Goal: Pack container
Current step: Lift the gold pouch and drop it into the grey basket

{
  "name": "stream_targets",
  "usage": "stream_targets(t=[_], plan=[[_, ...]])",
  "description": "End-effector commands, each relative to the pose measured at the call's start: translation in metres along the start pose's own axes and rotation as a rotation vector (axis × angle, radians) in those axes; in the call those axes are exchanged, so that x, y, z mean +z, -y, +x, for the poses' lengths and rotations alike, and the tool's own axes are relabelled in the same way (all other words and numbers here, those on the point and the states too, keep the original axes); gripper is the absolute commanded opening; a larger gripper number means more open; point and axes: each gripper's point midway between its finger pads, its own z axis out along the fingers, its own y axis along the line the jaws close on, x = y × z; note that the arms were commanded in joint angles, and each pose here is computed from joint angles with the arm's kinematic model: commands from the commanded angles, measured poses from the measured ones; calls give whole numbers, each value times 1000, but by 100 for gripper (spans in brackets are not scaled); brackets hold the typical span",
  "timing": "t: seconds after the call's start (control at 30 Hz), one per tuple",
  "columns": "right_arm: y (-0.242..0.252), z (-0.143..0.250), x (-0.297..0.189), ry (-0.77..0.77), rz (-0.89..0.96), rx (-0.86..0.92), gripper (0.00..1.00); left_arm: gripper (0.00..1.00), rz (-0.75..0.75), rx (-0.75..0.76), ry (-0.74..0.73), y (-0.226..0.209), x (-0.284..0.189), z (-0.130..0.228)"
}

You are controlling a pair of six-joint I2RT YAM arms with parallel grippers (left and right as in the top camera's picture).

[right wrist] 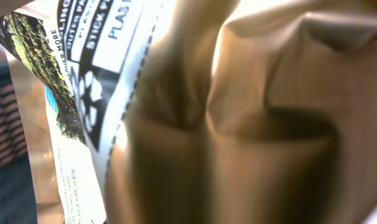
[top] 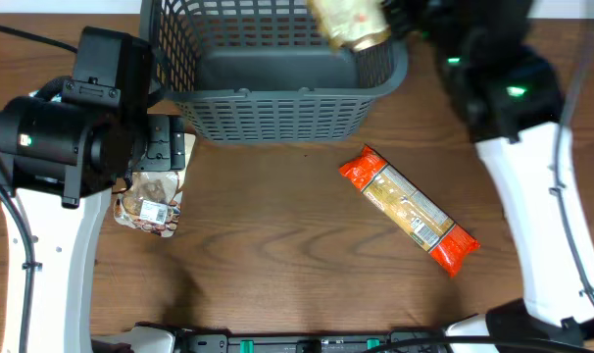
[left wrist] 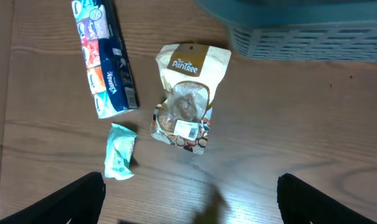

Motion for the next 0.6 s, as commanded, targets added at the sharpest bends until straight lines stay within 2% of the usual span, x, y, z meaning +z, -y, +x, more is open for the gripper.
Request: stream_targets(t=[0.0, 0.17, 0.37, 0.57], plan=[[-22, -13, 14, 50, -55, -145, 1, 88, -13, -8, -2, -4, -2, 2], [-63, 29, 66, -37, -170, -107, 1, 88, -13, -8, -2, -4, -2, 2], [-108, 103, 119, -201, -294, 18, 1, 88, -13, -8, -3, -4, -2, 3], [-140, 173, 143, -383, -361, 95, 1, 88, -14, -7, -5, -4, -2, 3]])
